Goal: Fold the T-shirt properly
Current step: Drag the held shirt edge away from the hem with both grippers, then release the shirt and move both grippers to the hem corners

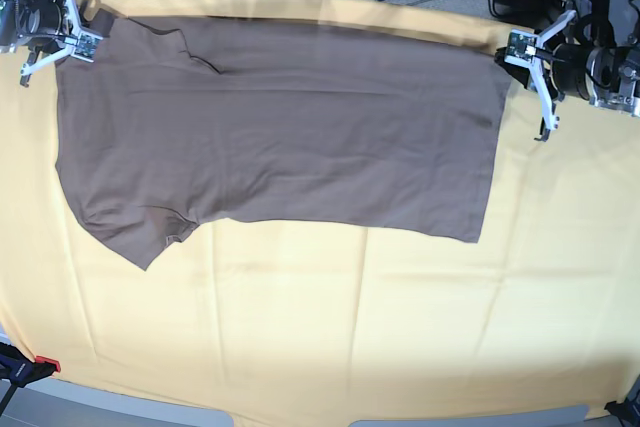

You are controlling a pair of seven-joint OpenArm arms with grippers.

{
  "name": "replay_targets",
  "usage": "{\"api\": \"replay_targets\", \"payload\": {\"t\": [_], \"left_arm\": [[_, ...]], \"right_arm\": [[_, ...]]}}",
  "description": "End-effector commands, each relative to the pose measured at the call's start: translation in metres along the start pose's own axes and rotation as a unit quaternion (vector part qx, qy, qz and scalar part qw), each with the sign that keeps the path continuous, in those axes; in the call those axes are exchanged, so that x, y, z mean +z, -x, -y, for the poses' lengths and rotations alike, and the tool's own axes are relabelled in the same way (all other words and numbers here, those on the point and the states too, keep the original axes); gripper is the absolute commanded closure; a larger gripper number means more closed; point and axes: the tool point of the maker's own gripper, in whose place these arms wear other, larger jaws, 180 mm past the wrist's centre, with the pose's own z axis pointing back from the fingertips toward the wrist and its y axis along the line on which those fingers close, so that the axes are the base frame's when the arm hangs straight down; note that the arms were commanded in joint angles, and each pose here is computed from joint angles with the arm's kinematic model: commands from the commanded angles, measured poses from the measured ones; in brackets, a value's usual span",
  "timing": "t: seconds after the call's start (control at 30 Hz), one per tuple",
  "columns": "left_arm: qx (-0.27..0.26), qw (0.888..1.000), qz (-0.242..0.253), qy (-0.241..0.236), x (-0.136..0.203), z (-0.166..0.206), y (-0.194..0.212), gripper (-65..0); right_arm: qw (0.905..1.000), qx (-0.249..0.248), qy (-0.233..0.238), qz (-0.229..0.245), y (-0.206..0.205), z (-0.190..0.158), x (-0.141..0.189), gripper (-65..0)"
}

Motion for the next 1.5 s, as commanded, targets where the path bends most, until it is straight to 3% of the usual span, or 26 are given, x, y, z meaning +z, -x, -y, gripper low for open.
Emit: {"api": "replay_targets", "payload": {"t": [0.0, 0.13, 0.4, 0.43, 0.53, 0.6, 0.77, 1.0, 1.1, 1.17, 1.33, 1.47], "left_arm": [[-0.002, 1.000, -0.009, 0.004, 0.008, 0.001, 0.003, 0.0], [-0.004, 0.999, -0.016, 0.030, 0.007, 0.020, 0.005, 0.0], [-0.010, 0.999, -0.022, 0.028, 0.007, 0.019, 0.007, 0.0], [-0.010, 0.999, -0.022, 0.028, 0.007, 0.018, 0.007, -3.2], [-0.011, 0.999, -0.023, 0.026, 0.008, 0.016, 0.007, -24.6], [-0.003, 0.999, -0.028, 0.020, 0.010, 0.012, 0.009, -34.1], [0.036, 0.998, -0.043, -0.019, 0.024, -0.017, 0.010, -34.7], [0.113, 0.989, 0.005, -0.091, 0.054, -0.072, 0.001, -34.7], [0.177, 0.975, 0.040, -0.127, 0.064, -0.101, 0.012, -34.7], [0.234, 0.958, 0.059, -0.152, 0.068, -0.121, 0.029, -34.7], [0.388, 0.893, 0.109, -0.199, 0.070, -0.162, 0.084, -34.7], [0.460, 0.848, 0.134, -0.226, 0.057, -0.184, 0.119, -34.7]], "right_arm": [[0.9997, 0.013, 0.009, -0.021, 0.008, 0.007, 0.006, 0.0], [0.9993, 0.020, -0.005, -0.033, 0.015, -0.001, 0.005, 0.0], [0.9994, 0.018, -0.005, -0.028, 0.013, -0.001, 0.006, 0.0], [0.9996, 0.015, -0.009, -0.024, 0.012, -0.002, 0.006, -3.3], [0.9997, 0.011, -0.019, -0.014, 0.008, -0.003, 0.008, -28.1], [0.9994, 0.015, -0.027, -0.015, 0.006, -0.002, 0.012, -32.1], [0.9987, 0.034, -0.019, -0.034, -0.001, 0.007, 0.035, -31.7], [0.9961, -0.014, 0.064, 0.060, -0.034, 0.061, 0.087, -34.8], [0.9878, -0.039, 0.125, 0.083, -0.035, 0.092, 0.112, -38.2], [0.9815, -0.056, 0.157, 0.095, -0.034, 0.106, 0.125, -38.2], [0.9739, -0.077, 0.175, 0.122, -0.035, 0.110, 0.131, -38.2], [0.9692, -0.096, 0.172, 0.148, -0.038, 0.104, 0.127, -38.2]]}}
